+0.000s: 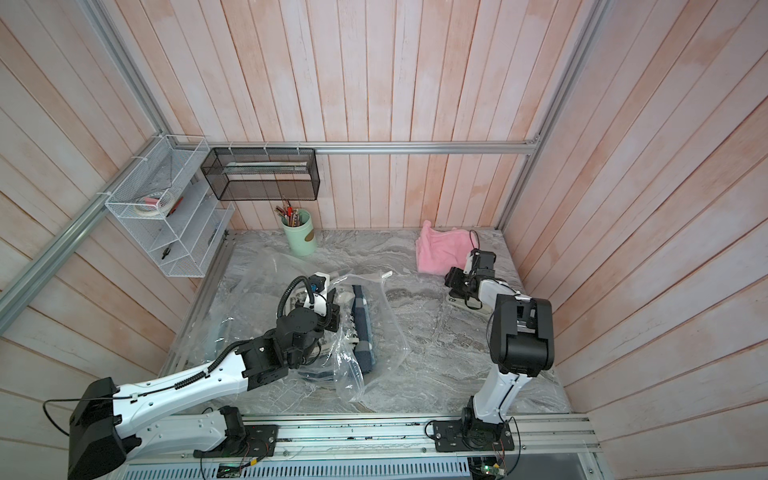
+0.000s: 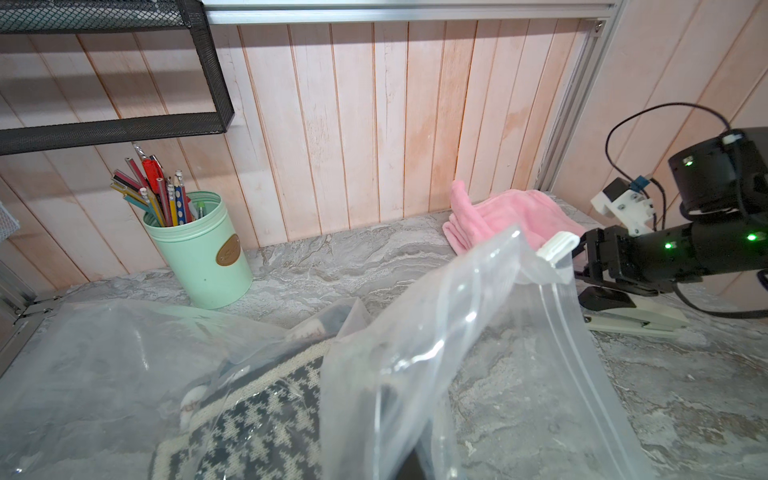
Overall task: Take the blanket out of the vacuum bag
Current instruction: Move the distractor to the center of the board.
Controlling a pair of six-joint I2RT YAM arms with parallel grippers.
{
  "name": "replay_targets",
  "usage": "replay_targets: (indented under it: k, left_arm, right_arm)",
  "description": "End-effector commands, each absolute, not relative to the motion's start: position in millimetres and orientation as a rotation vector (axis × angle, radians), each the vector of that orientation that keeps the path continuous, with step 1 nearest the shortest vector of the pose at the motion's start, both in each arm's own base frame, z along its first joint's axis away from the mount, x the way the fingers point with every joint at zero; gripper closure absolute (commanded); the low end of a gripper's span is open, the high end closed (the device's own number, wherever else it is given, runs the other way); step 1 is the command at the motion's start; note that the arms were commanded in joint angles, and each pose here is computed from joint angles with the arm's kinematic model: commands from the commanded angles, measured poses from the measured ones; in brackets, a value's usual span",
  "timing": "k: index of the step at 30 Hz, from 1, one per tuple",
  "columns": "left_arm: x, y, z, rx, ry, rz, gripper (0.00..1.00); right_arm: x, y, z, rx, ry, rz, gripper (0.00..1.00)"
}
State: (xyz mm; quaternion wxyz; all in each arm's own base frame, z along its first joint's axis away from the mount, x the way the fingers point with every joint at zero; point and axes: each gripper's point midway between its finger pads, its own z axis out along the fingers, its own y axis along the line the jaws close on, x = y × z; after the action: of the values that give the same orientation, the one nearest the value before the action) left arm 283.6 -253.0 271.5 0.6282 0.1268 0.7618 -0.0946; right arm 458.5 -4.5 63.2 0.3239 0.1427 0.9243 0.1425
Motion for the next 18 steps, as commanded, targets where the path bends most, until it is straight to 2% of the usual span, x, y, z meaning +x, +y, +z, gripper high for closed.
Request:
replay_targets:
  k: [1,9,18]
  left_arm:
    - [280.5,-244.0,280.4,0.248,1.724,-0.216,1.0]
    - [277.9,-243.3,285.8,0.252,1.71,-0.219,1.0]
    - [272.6,-240.7,302.8,0.28,1.681,-0.234,1.0]
  right_arm:
    - [450.5,-4.7,47.6,0.319,2.52,0.311,0.31]
    - [401.0,-7.9,0.8,0.29,2.784,0.232,0.31]
    - [329.3,-14.2,-0.5,0.343,2.876,0.139,0.31]
